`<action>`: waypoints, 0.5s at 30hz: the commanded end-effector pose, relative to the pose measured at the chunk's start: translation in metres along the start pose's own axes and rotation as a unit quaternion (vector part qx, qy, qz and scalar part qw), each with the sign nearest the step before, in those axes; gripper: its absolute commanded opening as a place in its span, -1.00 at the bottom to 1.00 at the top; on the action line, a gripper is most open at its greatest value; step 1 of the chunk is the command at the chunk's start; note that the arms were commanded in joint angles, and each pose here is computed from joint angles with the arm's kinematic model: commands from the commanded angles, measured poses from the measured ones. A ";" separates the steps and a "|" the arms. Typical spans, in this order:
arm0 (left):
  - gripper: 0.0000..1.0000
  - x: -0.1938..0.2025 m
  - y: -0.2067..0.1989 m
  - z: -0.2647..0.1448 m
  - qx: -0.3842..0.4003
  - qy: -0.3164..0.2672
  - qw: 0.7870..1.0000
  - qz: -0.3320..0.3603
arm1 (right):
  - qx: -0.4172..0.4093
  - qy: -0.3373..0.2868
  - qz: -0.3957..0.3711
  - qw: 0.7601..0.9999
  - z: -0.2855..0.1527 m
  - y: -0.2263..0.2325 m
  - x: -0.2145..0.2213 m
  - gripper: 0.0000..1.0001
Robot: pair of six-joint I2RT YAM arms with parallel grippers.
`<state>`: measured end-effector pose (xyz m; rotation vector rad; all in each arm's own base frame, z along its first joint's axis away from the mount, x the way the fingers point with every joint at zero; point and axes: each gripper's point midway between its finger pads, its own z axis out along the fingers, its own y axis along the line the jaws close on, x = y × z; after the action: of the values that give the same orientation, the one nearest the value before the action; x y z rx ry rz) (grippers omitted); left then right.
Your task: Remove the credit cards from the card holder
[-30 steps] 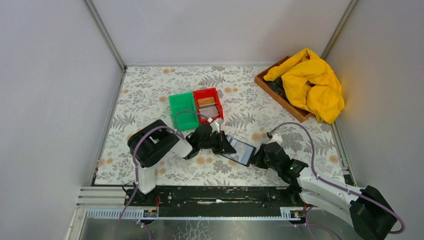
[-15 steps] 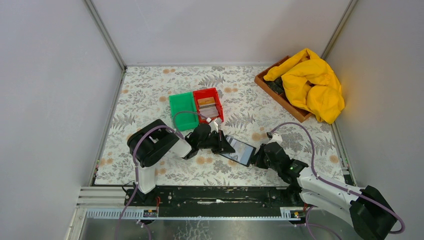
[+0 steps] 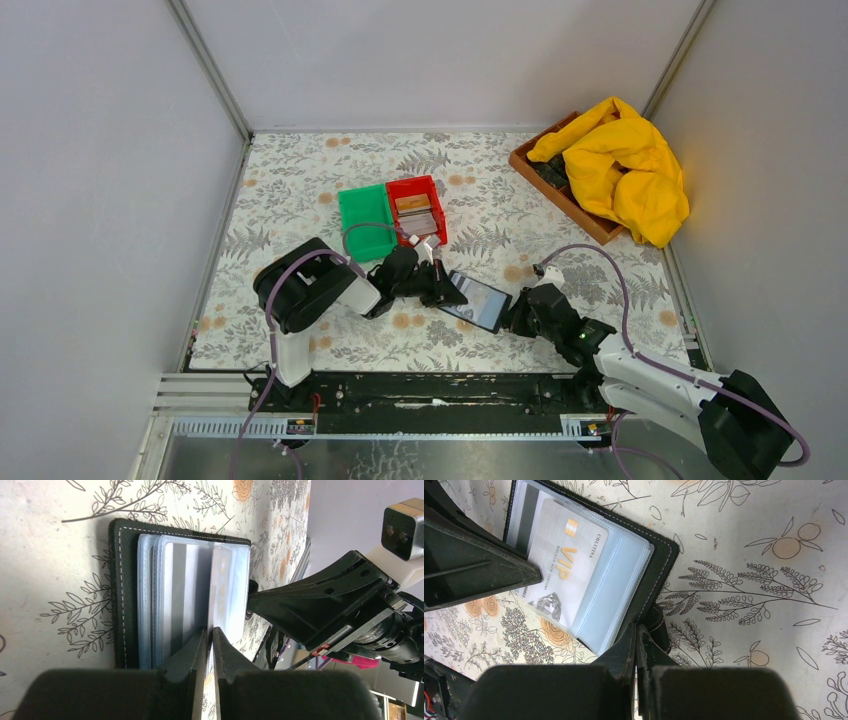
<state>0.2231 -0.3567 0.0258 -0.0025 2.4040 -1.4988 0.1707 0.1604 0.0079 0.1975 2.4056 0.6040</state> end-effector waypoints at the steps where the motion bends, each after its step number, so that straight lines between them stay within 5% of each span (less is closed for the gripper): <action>1: -0.70 -0.004 0.004 -0.003 0.001 -0.009 1.000 0.003 | 0.025 0.025 -0.015 0.999 0.000 -0.012 0.011 -1.00; 15: -0.55 -0.006 0.005 -0.003 0.002 -0.009 1.000 0.002 | 0.024 0.026 -0.016 0.999 0.000 -0.011 0.011 -0.99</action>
<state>0.2261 -0.3549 0.0281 -0.0082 2.3943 -1.5106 0.1709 0.1606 0.0077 0.1949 2.4088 0.6009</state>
